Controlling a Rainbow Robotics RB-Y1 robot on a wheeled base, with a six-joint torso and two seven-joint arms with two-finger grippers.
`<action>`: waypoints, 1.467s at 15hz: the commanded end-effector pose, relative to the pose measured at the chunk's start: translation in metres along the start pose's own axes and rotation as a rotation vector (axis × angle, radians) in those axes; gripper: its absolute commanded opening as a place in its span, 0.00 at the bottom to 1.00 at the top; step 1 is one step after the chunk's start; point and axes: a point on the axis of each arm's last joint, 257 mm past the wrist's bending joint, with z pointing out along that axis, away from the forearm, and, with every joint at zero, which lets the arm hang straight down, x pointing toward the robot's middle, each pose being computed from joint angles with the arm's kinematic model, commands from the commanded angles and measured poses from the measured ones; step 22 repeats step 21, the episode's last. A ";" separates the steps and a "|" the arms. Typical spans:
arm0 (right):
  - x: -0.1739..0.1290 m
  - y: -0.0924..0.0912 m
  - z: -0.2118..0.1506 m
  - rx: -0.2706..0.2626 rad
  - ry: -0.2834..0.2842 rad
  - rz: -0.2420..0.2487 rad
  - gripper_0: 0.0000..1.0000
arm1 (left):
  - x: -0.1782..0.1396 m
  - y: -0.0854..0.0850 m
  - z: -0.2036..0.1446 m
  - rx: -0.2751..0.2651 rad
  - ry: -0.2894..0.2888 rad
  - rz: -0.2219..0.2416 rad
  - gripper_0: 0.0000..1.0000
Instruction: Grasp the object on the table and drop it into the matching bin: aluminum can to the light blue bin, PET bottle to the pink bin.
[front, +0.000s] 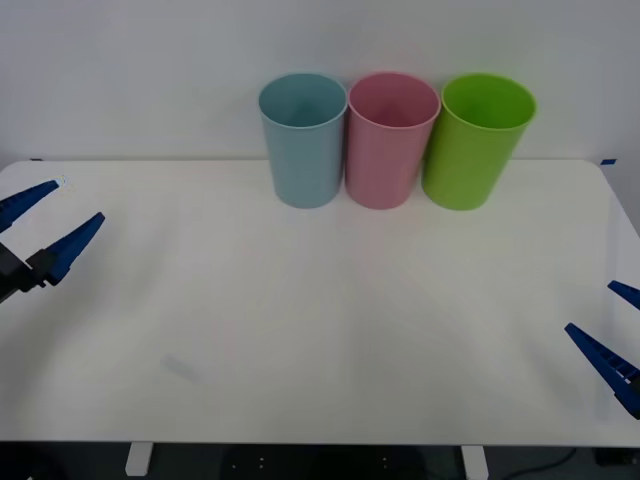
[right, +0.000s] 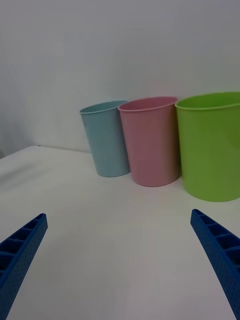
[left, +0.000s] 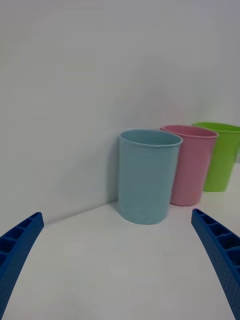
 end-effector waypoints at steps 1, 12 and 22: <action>0.000 0.000 0.000 0.000 0.000 0.000 1.00 | 0.003 0.001 -0.023 0.001 0.033 0.031 1.00; 0.000 0.000 0.000 0.000 0.000 0.000 1.00 | -0.011 -0.008 -0.097 -0.054 0.064 0.102 1.00; 0.000 0.000 0.000 0.000 0.000 0.000 1.00 | -0.010 -0.009 -0.109 -0.069 0.062 0.081 1.00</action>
